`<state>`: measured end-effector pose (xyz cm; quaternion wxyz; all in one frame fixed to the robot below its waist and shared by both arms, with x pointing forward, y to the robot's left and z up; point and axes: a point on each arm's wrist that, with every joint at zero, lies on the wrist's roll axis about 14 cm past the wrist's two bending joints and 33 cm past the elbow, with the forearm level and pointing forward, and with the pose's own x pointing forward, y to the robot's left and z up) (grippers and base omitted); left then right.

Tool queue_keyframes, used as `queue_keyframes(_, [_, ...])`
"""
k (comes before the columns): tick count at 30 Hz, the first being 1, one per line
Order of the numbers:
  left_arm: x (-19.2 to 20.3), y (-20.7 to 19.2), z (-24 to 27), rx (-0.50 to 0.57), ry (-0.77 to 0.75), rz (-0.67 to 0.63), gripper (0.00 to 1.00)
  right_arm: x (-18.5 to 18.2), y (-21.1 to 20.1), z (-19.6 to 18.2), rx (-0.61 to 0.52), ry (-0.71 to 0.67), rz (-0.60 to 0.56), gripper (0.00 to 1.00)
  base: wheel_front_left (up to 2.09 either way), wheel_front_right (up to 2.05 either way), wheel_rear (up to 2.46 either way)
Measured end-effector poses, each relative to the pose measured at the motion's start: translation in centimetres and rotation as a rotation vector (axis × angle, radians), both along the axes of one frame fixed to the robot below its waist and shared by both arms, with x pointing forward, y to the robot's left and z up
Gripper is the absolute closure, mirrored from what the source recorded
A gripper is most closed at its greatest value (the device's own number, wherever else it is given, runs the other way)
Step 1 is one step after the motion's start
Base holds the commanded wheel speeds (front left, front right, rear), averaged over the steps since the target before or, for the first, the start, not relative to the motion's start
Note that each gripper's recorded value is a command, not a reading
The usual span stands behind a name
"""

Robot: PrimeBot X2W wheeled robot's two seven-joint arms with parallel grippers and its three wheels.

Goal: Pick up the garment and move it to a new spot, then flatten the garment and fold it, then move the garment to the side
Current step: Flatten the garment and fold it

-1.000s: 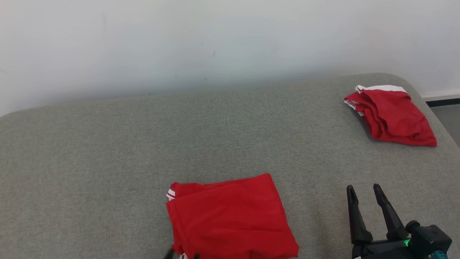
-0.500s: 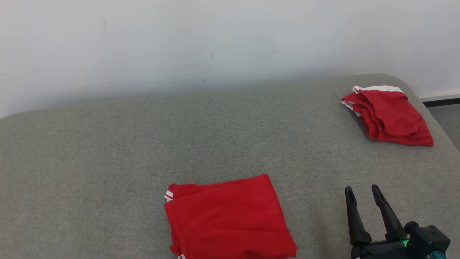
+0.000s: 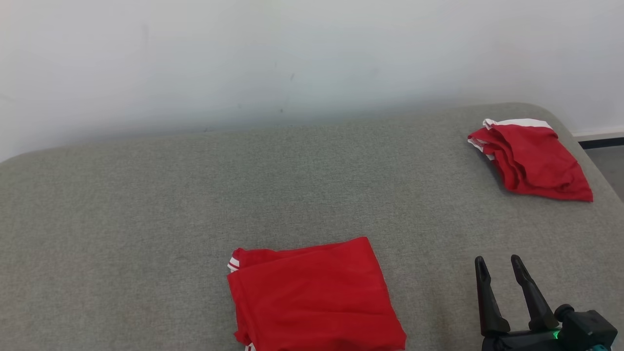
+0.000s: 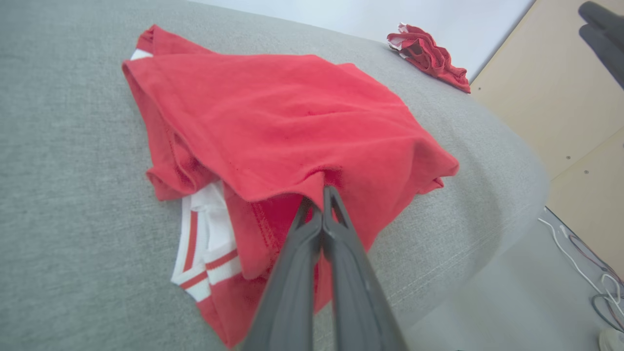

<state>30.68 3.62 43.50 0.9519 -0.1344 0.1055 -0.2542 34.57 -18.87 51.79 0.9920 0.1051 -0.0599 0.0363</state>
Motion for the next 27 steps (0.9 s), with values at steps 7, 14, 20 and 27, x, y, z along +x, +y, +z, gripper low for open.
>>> queue_keyframes(7, [0.2,1.9,1.3,0.073,-0.082,0.000,1.00,0.3,0.7,-0.2,0.005,0.005,0.020,0.00,0.00,0.00,0.00])
queue_keyframes(14, [0.5,3.0,0.6,0.110,-0.051,0.012,0.77,0.0,0.7,-0.3,0.006,0.010,0.018,0.00,0.00,0.00,0.00])
queue_keyframes(20, [0.5,3.6,-0.9,0.106,0.000,0.039,0.00,-0.2,0.1,-0.5,0.006,0.015,0.002,0.00,0.00,0.00,0.00])
queue_keyframes(27, [3.0,7.2,2.3,0.075,-0.100,0.200,0.00,0.1,-0.1,-0.1,-0.002,0.002,0.001,0.00,0.00,0.00,0.00])
